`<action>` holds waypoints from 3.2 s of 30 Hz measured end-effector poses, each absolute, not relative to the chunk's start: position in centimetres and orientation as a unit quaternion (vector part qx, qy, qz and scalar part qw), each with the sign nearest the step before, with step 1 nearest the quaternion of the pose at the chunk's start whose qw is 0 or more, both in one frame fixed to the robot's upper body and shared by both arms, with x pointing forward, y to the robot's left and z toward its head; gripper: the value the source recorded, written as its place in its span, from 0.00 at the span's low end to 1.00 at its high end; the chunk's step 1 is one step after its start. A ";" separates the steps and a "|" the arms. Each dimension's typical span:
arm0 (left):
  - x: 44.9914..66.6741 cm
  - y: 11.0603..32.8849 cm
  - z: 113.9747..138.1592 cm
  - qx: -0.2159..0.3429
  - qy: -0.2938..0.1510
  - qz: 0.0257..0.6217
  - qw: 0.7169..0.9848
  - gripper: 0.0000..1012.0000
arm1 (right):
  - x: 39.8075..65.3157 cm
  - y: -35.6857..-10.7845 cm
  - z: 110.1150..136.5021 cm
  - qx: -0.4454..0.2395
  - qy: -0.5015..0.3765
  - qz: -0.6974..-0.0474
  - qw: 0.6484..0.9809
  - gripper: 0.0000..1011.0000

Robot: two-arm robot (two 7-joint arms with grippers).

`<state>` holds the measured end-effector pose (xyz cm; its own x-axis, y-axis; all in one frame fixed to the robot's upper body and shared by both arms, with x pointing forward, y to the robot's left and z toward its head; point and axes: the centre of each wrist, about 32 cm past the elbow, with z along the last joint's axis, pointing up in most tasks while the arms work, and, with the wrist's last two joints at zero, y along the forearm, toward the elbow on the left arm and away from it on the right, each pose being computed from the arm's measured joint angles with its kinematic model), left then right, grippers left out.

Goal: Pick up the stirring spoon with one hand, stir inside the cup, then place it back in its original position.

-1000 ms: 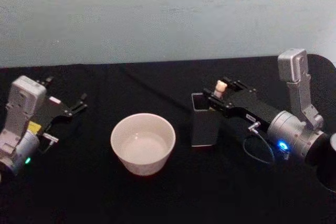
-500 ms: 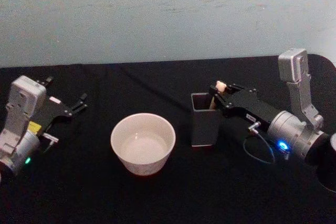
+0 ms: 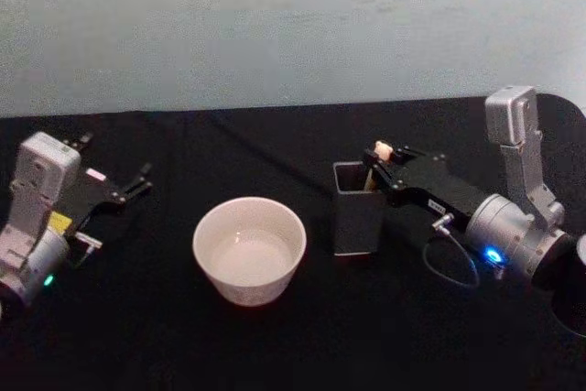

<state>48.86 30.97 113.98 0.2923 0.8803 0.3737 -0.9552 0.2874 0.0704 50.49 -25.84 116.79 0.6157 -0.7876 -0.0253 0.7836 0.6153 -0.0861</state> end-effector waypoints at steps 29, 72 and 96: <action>48.9 31.0 114.0 0.142 -0.132 0.580 0.791 0.99 | 49.3 -25.8 123.0 0.060 -0.082 -0.389 0.916 0.22; 48.9 31.0 114.0 0.141 -0.132 0.580 0.791 0.99 | 51.8 -17.5 115.8 0.027 -0.099 -0.290 0.951 0.22; 48.9 31.0 114.0 0.141 -0.132 0.580 0.791 0.99 | 52.4 -16.8 113.7 0.006 -0.113 -0.292 0.950 0.22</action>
